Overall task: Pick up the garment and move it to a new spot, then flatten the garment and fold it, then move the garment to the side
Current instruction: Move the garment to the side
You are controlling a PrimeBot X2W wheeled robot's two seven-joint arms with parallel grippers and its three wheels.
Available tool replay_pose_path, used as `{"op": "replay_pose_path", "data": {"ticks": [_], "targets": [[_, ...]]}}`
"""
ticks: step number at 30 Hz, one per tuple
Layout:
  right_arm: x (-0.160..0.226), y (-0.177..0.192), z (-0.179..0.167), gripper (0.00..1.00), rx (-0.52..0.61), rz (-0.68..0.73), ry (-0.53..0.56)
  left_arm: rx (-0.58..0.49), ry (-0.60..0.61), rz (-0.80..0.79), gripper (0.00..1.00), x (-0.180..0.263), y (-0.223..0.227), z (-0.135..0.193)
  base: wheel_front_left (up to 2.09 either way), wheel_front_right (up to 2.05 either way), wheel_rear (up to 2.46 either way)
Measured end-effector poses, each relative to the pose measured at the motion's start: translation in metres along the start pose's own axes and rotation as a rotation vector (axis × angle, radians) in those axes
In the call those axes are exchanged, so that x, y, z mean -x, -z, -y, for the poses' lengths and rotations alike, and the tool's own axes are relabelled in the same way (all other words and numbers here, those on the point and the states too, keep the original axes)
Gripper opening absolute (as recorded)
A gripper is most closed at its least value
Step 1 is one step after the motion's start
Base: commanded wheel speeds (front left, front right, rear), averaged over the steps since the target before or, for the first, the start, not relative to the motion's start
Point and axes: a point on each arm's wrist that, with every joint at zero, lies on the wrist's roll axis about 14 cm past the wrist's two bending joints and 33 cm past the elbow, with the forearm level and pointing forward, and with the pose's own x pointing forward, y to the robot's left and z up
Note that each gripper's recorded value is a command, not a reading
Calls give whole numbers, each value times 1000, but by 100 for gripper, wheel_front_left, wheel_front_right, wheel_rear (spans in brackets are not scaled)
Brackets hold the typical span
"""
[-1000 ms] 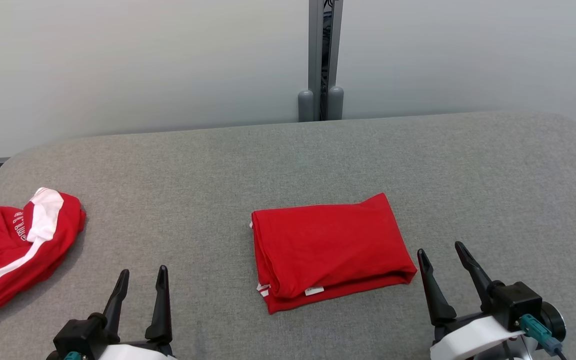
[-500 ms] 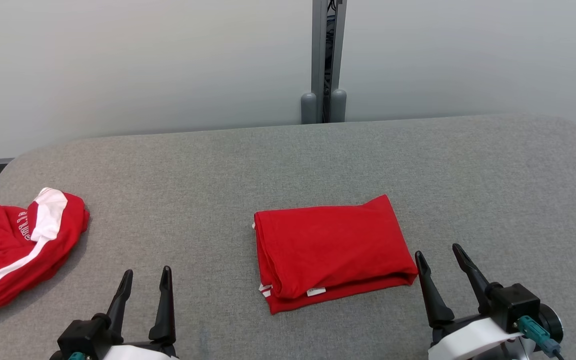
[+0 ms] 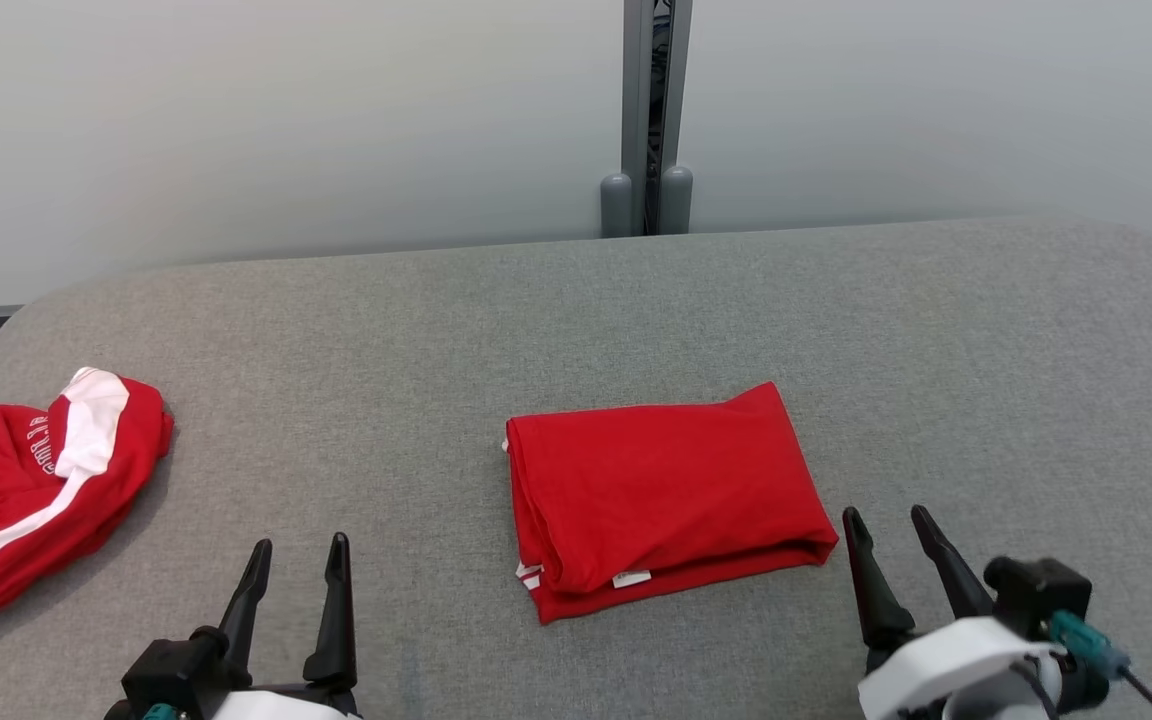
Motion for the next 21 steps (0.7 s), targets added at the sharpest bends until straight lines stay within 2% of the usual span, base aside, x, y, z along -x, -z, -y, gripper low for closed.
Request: {"op": "replay_pose_path", "data": {"ticks": [9,15,21], "targets": [[-39,10,9,100,-148,-63,41,-5,-1,-21,100,-1,7,-2,0,0,0],[-63,25,24,100,-111,-164,58,-5,-7,-37,100,-3,11,-7,0,0,0],[-75,44,23,100,-112,-243,62,-11,-10,-44,100,-8,14,-11,0,0,0]]}}
